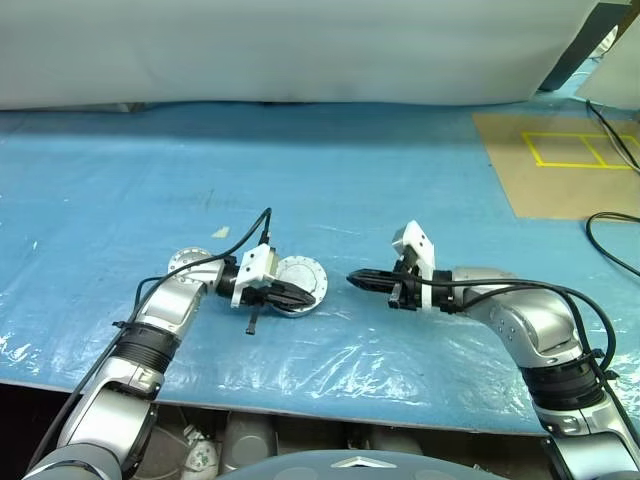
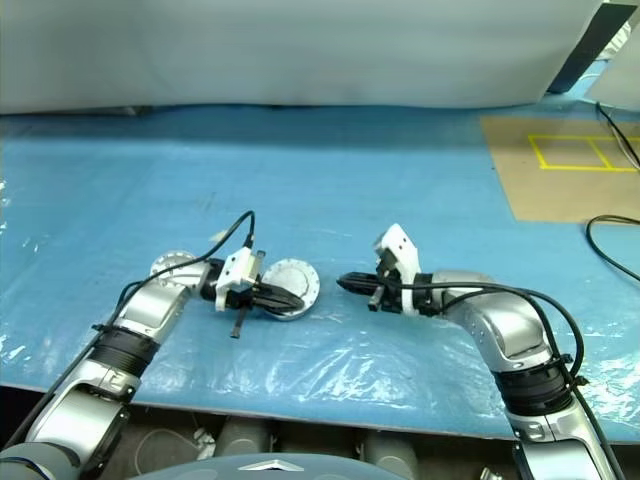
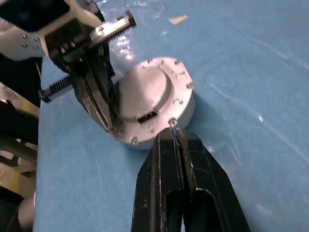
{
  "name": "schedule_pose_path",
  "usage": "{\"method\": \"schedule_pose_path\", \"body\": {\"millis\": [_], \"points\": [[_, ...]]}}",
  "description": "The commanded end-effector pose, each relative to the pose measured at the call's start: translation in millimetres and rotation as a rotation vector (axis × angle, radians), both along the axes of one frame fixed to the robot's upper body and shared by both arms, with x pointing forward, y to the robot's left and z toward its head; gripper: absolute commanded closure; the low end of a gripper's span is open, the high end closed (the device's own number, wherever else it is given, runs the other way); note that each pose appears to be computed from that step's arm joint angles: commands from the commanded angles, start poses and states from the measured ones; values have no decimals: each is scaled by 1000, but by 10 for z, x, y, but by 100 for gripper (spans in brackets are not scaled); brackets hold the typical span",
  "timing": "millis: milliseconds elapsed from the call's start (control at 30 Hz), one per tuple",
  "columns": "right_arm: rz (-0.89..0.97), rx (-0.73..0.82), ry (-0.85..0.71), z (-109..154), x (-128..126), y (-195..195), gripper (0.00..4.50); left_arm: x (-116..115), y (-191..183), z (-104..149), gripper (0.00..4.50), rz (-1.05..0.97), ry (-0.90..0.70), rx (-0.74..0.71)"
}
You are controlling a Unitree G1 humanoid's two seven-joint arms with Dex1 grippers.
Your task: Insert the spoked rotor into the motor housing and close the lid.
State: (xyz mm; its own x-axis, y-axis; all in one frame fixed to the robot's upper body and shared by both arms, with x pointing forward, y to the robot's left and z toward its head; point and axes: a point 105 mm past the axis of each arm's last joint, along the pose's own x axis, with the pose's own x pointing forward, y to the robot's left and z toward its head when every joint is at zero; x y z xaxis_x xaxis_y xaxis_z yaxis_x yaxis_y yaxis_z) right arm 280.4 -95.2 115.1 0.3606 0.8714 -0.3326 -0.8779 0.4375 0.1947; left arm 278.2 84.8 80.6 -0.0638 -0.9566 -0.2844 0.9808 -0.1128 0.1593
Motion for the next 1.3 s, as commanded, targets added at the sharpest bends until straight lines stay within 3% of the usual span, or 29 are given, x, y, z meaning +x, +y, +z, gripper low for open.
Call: {"method": "schedule_pose_path", "body": {"millis": [33, 167, 467, 767, 933, 1067, 1300], "points": [[21, 36, -62, 235, 11, 74, 450, -76, 129, -222, 449, 23, 38, 85], [28, 41, -64, 272, 5, 126, 450, -55, 164, -228, 449, 50, 15, 82], [39, 57, -62, 295, 2, 180, 450, 132, 188, 331, 449, 190, -65, -137], [147, 107, -25, 304, -105, 240, 450, -113, 233, 643, 449, 210, -84, -221], [145, 54, -87, 230, 74, 248, 450, -191, 366, 688, 449, 312, -56, -259], [195, 67, -115, 180, 146, 389, 363, -56, 548, 675, 450, 527, -88, -345], [294, 71, -113, 92, 161, 585, 126, -137, 741, 479, 450, 677, -83, -346]]}}
